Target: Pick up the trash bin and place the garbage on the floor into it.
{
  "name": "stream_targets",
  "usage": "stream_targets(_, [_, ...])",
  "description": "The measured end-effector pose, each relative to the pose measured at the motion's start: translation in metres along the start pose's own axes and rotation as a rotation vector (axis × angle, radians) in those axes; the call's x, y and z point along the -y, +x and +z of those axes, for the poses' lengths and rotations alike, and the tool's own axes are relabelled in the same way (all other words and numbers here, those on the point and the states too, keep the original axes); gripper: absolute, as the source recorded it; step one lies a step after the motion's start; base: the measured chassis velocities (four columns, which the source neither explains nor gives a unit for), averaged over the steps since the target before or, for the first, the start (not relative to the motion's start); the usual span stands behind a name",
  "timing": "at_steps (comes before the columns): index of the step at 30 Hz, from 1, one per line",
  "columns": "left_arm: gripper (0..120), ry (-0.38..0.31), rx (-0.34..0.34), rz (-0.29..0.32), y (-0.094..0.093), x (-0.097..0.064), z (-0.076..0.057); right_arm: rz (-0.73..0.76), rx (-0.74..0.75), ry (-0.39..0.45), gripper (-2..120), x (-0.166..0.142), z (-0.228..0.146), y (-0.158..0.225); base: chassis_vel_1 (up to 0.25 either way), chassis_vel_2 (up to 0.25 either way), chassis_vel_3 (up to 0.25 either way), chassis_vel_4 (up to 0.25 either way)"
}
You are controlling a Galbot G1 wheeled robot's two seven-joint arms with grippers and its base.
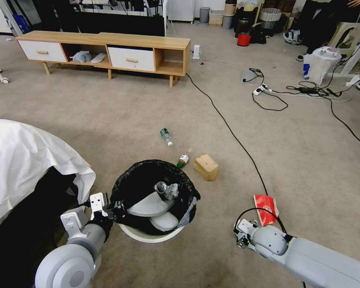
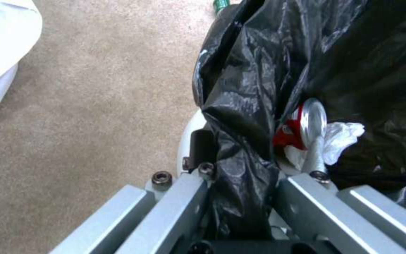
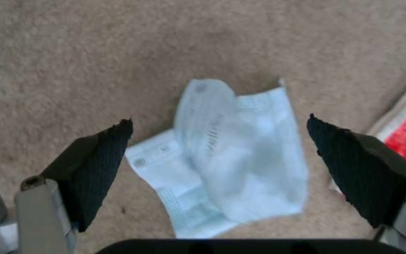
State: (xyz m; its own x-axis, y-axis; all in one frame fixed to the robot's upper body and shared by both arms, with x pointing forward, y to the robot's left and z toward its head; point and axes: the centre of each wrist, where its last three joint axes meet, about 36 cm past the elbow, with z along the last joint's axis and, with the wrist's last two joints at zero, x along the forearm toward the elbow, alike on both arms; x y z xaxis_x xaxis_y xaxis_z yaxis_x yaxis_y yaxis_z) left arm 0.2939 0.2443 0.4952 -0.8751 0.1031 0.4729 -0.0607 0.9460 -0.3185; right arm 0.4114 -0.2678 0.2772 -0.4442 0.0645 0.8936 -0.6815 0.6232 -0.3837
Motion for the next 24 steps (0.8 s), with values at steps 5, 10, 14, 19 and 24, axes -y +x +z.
stream_targets(5, [0, 0.0, -0.002, -0.001, 0.0, 0.0, 0.001, -0.004, -0.004, 0.001, 96, -0.004, -0.005, -0.007, 0.0, 0.0, 0.0, 0.0])
stream_targets(10, [0, -0.005, 0.0, -0.007, 0.002, -0.003, -0.001, -0.006, 0.0, -0.005, 96, -0.008, -0.013, -0.012, 0.0, 0.0, 0.0, 0.0])
stream_targets(14, [0, -0.006, 0.001, -0.009, 0.003, -0.004, -0.002, -0.007, -0.002, -0.008, 96, -0.009, -0.013, -0.014, 0.0, 0.0, 0.0, 0.0])
stream_targets(19, [0, -0.009, 0.002, -0.007, 0.004, -0.005, -0.002, -0.011, -0.023, -0.024, 96, -0.012, 0.002, -0.015, 0.0, 0.0, 0.0, 0.0])
stream_targets(24, [0, -0.009, -0.003, -0.001, 0.004, -0.003, 0.0, -0.011, -0.044, -0.041, 96, -0.015, 0.018, -0.015, 0.0, 0.0, 0.0, 0.0])
